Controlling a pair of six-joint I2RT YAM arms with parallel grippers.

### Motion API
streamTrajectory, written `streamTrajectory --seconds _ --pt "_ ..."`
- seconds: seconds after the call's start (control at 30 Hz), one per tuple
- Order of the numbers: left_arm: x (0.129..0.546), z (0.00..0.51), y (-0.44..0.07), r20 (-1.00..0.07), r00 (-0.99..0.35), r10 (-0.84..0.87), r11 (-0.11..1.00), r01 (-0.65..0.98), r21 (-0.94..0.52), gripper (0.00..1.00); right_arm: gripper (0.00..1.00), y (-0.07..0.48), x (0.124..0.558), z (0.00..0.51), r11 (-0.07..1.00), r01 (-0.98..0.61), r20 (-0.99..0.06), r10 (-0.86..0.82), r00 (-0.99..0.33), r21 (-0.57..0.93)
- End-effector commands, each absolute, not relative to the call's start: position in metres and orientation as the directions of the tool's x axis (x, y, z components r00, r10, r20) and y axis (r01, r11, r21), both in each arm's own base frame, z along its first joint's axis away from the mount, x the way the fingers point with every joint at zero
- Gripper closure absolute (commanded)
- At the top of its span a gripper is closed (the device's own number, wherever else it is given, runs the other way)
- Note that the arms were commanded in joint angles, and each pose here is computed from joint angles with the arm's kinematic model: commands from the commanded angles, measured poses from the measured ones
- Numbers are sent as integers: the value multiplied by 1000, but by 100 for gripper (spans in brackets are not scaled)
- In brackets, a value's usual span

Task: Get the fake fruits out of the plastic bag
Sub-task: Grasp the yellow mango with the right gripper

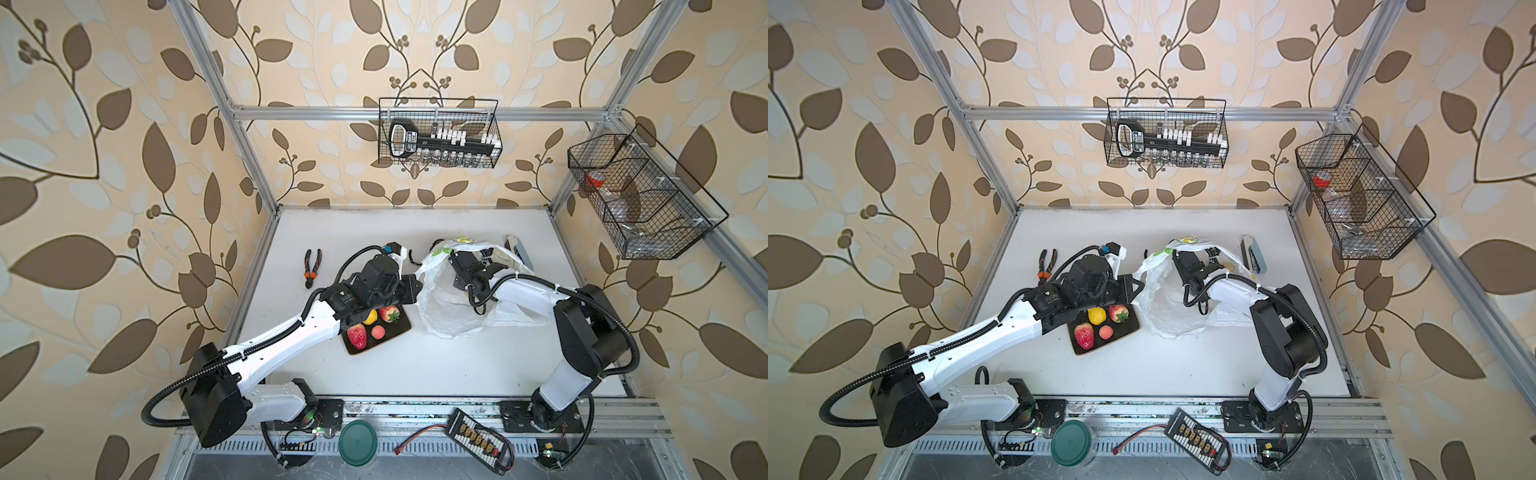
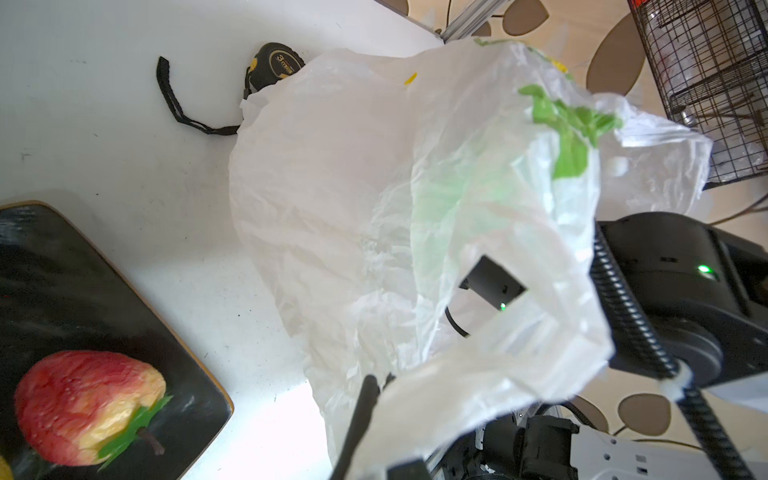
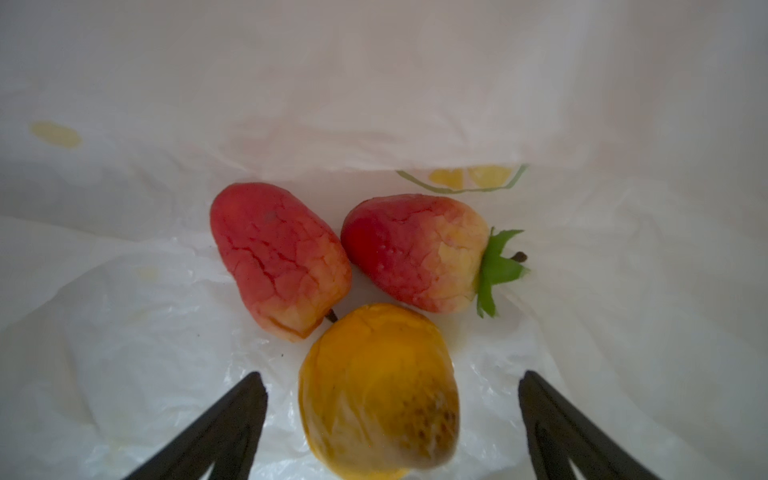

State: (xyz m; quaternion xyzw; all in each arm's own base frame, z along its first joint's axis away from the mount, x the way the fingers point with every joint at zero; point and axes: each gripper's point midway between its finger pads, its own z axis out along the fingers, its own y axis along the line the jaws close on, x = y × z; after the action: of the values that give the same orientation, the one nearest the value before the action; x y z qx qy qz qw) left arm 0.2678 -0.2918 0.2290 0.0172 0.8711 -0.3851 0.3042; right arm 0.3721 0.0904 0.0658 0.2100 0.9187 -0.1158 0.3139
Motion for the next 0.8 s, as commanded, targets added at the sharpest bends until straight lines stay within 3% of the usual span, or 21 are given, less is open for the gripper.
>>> streamTrajectory --seconds 0.0,0.4,0.53,0.77 --pt "270 250 -292 -572 -787 -231 686 286 -669 100 9 93 379 52 874 483 -608 355 -711 -54" --pt "274 248 -287 -588 -773 -240 708 275 -650 100 31 100 381 26 884 465 -576 355 -736 -49" --pt "276 247 -285 -591 -769 -246 719 264 -643 100 45 104 379 36 901 434 -583 346 -735 -14" --pt "283 245 -286 -596 -763 -251 728 257 -636 100 53 116 370 65 938 332 -610 321 -724 100"
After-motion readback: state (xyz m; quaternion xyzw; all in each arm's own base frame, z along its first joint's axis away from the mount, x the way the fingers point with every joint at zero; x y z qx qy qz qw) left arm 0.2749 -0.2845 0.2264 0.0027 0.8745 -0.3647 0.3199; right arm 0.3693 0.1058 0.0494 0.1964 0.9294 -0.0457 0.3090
